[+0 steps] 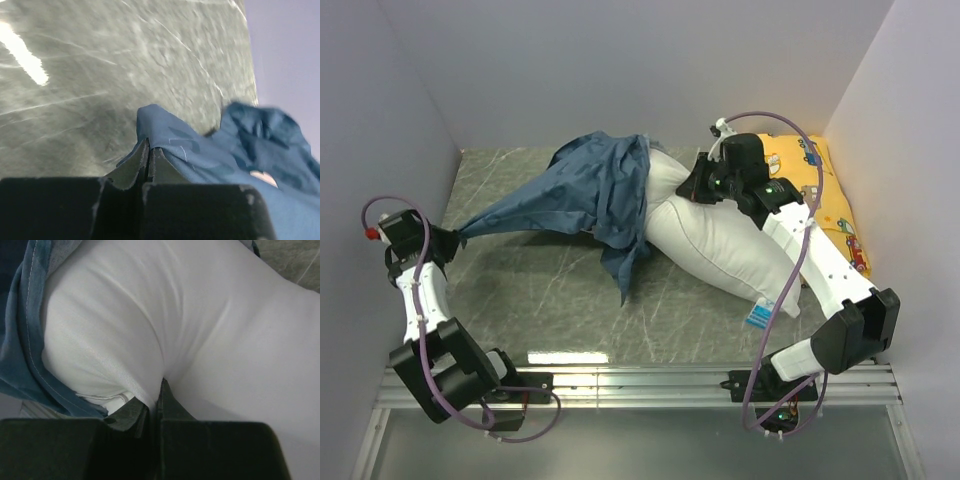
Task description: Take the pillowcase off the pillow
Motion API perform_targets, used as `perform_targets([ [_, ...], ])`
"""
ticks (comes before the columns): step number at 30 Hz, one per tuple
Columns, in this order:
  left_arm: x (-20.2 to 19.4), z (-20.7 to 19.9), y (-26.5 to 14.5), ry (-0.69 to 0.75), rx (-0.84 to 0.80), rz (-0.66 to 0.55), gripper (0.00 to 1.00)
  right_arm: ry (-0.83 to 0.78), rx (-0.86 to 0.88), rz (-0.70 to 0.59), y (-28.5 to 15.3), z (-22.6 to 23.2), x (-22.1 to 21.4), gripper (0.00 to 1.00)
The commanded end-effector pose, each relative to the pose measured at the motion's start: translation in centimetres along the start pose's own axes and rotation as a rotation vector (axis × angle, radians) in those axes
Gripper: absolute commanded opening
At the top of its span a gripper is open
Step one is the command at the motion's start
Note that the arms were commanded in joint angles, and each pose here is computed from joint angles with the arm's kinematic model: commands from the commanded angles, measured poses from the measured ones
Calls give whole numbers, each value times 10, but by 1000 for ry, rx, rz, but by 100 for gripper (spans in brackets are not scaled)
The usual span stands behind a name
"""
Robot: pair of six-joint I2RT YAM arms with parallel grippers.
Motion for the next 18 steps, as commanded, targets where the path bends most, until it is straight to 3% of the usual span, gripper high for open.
perform_targets([
  [1, 17, -33, -8, 121, -214, -22, 1, 8, -29, -138, -17, -6, 23, 0],
  [4, 2, -69, -27, 277, -289, -16, 36, 12, -20, -121, -11, -6, 19, 0],
  [5, 5, -78, -41, 323, -310, -53, 59, 10, -17, -114, -10, -5, 17, 0],
  [7, 1, -94, -62, 374, -377, -79, 77, 10, -21, -112, -7, -5, 17, 0],
  [14, -32, -148, -113, 591, -713, -36, 83, -10, -30, -112, -6, 0, 17, 0],
  [18, -52, -163, -120, 668, -792, 5, 83, -17, -32, -111, -5, 1, 17, 0],
])
Point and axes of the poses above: each gripper's point midway between its finger pads, its own y axis out along the fingers, its own z axis along the line the jaws close on, x = y × z, the point moved 8 cm from there along -y, back along the fingers, and after that the axes turned 11 degrees about y, right-handed, at the moved point
